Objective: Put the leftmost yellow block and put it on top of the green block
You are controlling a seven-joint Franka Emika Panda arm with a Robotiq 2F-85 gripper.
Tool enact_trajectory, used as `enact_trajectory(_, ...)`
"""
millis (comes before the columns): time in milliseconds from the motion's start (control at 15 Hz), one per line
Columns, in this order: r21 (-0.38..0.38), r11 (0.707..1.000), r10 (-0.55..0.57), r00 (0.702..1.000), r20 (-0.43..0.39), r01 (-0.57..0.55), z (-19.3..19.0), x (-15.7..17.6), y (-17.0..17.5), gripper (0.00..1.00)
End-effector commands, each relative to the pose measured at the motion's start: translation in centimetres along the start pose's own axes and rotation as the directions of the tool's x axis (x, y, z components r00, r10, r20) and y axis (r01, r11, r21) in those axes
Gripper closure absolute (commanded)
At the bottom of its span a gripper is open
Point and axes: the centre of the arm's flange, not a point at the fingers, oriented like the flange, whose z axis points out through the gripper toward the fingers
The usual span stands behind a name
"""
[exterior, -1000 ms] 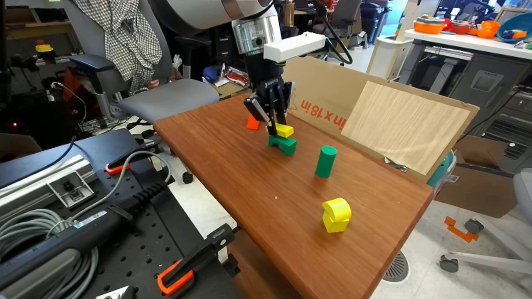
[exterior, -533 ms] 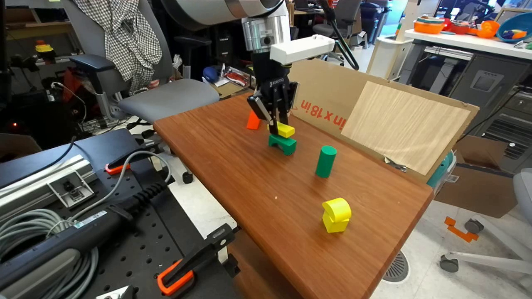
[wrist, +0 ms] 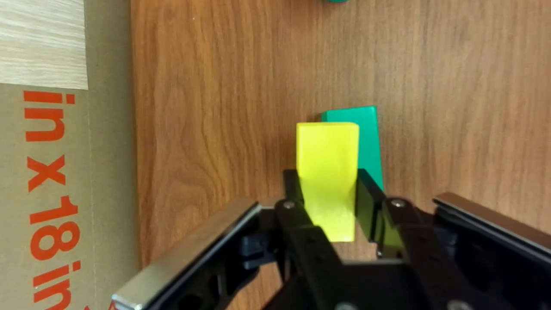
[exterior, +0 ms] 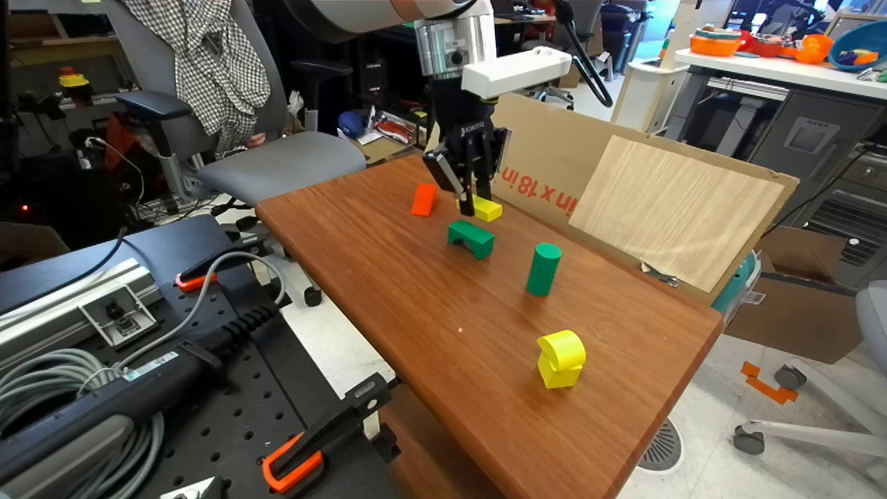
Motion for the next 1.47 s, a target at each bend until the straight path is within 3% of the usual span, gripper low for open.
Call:
enact_trajectory(0,0.014,1.0,-0.004,0.999,-0.032,0.005,0.1,-0.7,-0.3,0.92)
enact_trajectory(1133,0.1,0.991,0.099,0.992,-0.077,-0.091,1.1,-2.5,-1.4,0.92)
enact_trajectory(1200,0.1,0.99,0.105,0.992,-0.074,-0.098,1.1,-2.5,-1.4,0.87)
enact_trajectory(1267,0.104,0.988,0.118,0.99,-0.074,-0.11,1.1,-2.5,-1.4,0.42)
enact_trajectory(1400,0.104,0.988,0.119,0.99,-0.076,-0.11,1.0,-2.6,-1.3,0.34)
